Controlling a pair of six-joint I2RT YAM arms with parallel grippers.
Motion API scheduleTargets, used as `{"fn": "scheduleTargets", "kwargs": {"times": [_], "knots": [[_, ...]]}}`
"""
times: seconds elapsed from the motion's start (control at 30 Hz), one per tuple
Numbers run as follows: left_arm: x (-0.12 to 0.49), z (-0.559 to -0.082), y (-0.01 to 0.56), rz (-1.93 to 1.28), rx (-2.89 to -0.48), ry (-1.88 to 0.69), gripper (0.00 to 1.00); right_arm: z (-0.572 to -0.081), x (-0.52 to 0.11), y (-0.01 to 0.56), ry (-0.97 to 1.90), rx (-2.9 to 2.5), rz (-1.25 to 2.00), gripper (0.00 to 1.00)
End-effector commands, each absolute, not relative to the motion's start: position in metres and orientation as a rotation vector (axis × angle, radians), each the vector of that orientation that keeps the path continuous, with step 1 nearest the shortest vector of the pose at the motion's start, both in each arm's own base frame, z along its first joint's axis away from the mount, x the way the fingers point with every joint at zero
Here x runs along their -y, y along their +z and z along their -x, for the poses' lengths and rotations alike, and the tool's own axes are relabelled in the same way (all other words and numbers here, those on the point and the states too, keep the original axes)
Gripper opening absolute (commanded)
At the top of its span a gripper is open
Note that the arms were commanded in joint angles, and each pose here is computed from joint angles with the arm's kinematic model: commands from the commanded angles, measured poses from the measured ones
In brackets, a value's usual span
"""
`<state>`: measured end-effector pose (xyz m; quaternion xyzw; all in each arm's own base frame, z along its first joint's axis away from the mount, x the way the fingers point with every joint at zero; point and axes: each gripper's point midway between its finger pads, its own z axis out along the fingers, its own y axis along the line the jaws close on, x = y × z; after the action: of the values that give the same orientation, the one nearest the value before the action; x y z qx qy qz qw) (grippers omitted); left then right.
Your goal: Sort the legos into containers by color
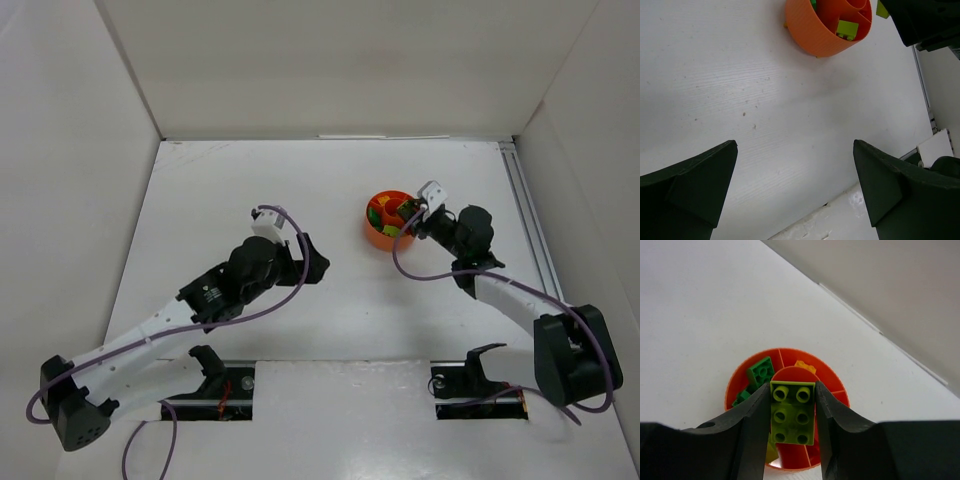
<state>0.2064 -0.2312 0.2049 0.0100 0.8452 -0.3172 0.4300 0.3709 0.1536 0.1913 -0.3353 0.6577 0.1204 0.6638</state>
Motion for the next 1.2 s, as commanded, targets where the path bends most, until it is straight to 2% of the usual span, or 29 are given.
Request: {"fn": "scheduleTargets", "kwargs": {"times": [0.0,0.13,0.7,0.9,1.17], "knots": [[0.239,-0.218,0.237,-0.006,-2.020,-0.829,1.00,-0.361,-0.167,0.243,0.317,-1.224,0.797,0.16],[0.240,-0.220,0.231,-0.009,-2.037,-0.817,1.00,-0.359,-0.165,0.229,0.328,-1.248,0.818,0.19],[0.245,-0.226,0.235,-0.003,-2.035,-0.808,1.00,-0.361,-0.149,0.195,0.338,-1.344,0.763,0.22],[0.244,-0.228,0.235,0.004,-2.032,-0.799,1.00,-0.361,-0.147,0.188,0.332,-1.360,0.755,0.35],[0.246,-0.229,0.229,0.011,-2.050,-0.792,1.00,-0.363,-0.148,0.175,0.349,-1.396,0.751,0.44]]}}
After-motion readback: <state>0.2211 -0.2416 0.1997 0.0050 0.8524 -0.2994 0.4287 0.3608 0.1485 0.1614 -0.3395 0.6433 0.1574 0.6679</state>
